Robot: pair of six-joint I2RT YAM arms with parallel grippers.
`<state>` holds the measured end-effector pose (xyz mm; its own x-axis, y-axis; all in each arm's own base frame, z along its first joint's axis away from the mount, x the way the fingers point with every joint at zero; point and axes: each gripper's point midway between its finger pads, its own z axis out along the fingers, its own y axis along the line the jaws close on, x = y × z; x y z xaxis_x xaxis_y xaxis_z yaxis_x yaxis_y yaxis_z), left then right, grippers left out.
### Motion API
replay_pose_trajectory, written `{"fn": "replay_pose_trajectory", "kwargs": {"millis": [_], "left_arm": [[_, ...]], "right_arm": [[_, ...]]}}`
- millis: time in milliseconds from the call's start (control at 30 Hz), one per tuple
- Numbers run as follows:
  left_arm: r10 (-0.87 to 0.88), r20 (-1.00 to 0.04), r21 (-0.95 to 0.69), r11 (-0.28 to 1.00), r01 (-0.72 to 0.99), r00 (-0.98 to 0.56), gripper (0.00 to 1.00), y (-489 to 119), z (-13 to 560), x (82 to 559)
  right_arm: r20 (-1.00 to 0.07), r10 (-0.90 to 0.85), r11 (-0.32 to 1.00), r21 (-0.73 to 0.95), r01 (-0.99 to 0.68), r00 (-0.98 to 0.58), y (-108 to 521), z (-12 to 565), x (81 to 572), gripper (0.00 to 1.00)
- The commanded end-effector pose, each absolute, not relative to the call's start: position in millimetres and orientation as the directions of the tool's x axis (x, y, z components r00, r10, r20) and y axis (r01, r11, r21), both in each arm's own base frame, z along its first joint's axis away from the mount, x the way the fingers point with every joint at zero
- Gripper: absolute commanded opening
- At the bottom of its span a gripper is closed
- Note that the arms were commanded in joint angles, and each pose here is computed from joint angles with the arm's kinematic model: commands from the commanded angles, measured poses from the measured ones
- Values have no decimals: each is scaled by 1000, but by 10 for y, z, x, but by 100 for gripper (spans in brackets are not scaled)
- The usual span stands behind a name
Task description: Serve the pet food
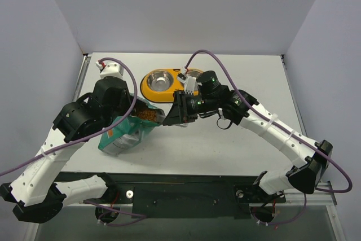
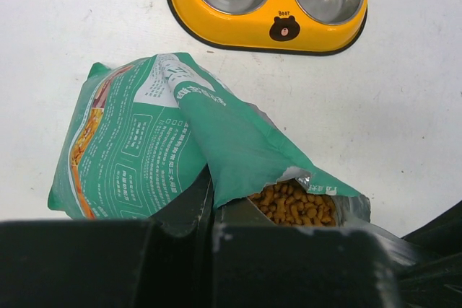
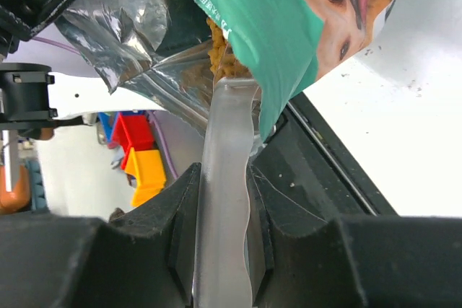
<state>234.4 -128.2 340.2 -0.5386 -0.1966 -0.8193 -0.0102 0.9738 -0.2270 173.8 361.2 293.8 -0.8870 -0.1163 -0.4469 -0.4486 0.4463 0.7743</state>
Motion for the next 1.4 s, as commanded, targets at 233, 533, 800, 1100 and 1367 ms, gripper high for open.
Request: {"fn": "replay_pose_trajectory", "kwargs": {"millis": [233,533,800,1100,1367], "left_arm": [[-406,-847,-446,894,45,-342,0,-1418,4107,2501],[-401,-847,-444,895,48,-349,0,-1428,4073,2498],[-375,-848,-432,899,79,-374,0,-1497,4031,2500],[-383,-859,-452,879,152,-341,0,-1546,4185,2459],[-385,-871,-447,879,168,-304,0,-1512,4286,2459]], "right_arm": [[-494,-36,449,768,-456,-869,3530,3036,1946,0],[-435,-21,392,825,-408,-900,3592,3072,1893,0],[-350,121,209,924,-321,-929,3649,3498,2055,0],[-274,156,121,959,-257,-949,3418,3567,1998,0],[-271,195,63,962,-264,-942,3412,3644,2002,0]]}}
